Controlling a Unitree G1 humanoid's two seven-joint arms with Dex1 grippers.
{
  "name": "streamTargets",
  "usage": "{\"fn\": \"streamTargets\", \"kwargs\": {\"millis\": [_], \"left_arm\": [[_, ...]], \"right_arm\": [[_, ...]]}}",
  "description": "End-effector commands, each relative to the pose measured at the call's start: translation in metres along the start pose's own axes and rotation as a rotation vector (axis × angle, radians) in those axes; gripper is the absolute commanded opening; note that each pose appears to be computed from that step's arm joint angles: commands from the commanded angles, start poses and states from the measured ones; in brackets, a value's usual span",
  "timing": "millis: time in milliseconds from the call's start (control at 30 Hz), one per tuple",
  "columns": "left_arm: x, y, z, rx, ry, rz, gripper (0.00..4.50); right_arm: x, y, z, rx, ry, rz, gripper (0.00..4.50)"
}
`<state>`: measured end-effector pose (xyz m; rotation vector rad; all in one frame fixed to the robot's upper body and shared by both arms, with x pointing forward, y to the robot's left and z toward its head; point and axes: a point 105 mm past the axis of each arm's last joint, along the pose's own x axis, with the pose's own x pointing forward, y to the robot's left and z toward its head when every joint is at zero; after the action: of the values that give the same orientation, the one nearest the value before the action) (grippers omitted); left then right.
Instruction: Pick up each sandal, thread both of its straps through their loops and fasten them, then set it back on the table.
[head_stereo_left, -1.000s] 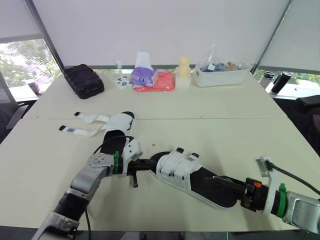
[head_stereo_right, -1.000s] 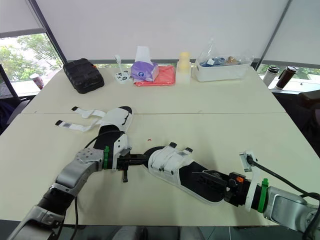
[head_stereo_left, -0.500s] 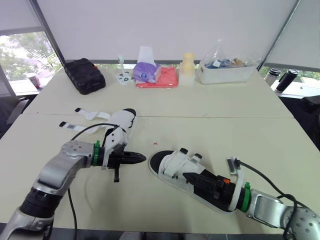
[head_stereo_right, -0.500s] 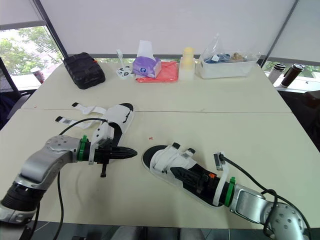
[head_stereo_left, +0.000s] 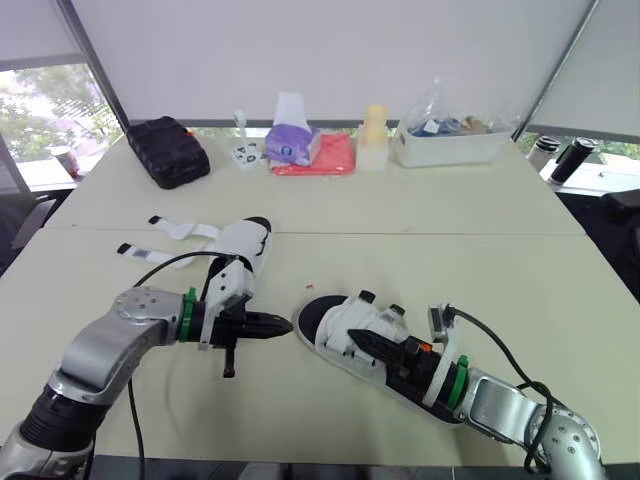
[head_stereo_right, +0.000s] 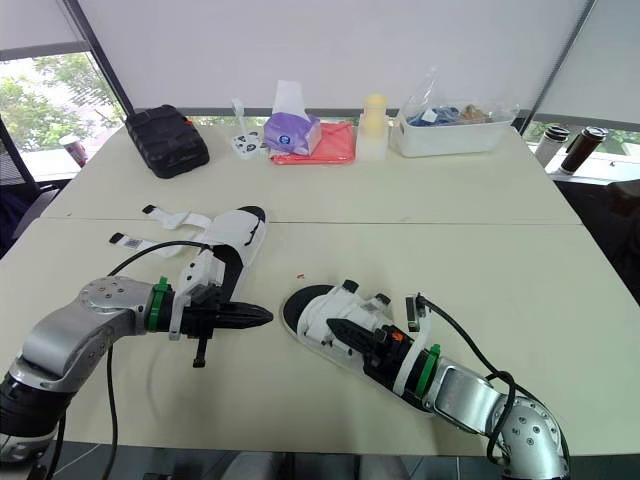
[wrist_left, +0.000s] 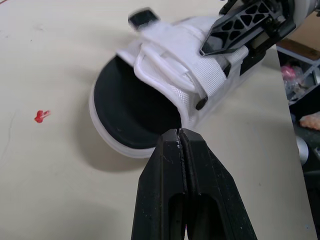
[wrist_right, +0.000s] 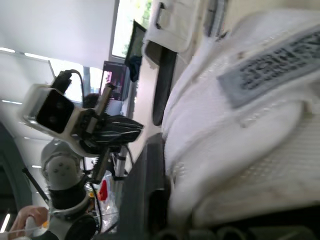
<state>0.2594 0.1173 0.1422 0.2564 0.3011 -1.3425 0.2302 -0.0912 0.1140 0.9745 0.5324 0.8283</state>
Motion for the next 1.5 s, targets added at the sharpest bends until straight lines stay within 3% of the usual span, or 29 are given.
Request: {"fn": "streamTargets", "kwargs": {"millis": [33, 133, 233, 433, 567, 767, 900, 1067, 1233, 1367, 1500], "left_arm": [[0.001, 0.000, 0.012, 0.067, -0.027, 0.010, 0.00], [0.007, 0.016, 0.026, 0.123, -0.087, 0.084, 0.00], [0.015, 0.023, 0.037, 0.154, -0.136, 0.113, 0.00], [0.026, 0.031, 0.037, 0.137, -0.163, 0.149, 0.00], [0.028, 0.032, 0.032, 0.127, -0.161, 0.157, 0.00], [0.028, 0.032, 0.026, 0.117, -0.152, 0.180, 0.00], [0.028, 0.032, 0.019, 0.102, -0.141, 0.186, 0.00], [0.031, 0.033, 0.014, 0.095, -0.133, 0.181, 0.00], [0.032, 0.033, 0.007, 0.097, -0.110, 0.182, 0.00], [0.025, 0.034, 0.012, 0.062, -0.154, 0.205, 0.00], [0.020, 0.038, 0.011, 0.008, -0.199, 0.258, 0.00]], "right_arm": [[0.000, 0.028, 0.027, -0.063, -0.115, 0.090, 0.06], [-0.002, 0.045, 0.086, -0.074, -0.360, 0.102, 0.06], [-0.006, 0.037, 0.146, -0.051, -0.601, -0.031, 0.06], [-0.018, -0.017, 0.231, 0.077, -0.878, -0.330, 0.06], [-0.030, -0.053, 0.254, 0.162, -0.990, -0.438, 0.06], [-0.043, -0.101, 0.256, 0.257, -1.064, -0.534, 0.06], [-0.043, -0.112, 0.244, 0.236, -1.044, -0.592, 1.82], [-0.049, -0.112, 0.235, 0.203, -1.035, -0.611, 4.42], [-0.057, -0.103, 0.217, 0.132, -1.000, -0.621, 4.47], [-0.075, -0.068, 0.178, -0.014, -0.937, -0.548, 4.47], [-0.087, -0.040, 0.136, -0.025, -0.884, -0.445, 4.47]]}}
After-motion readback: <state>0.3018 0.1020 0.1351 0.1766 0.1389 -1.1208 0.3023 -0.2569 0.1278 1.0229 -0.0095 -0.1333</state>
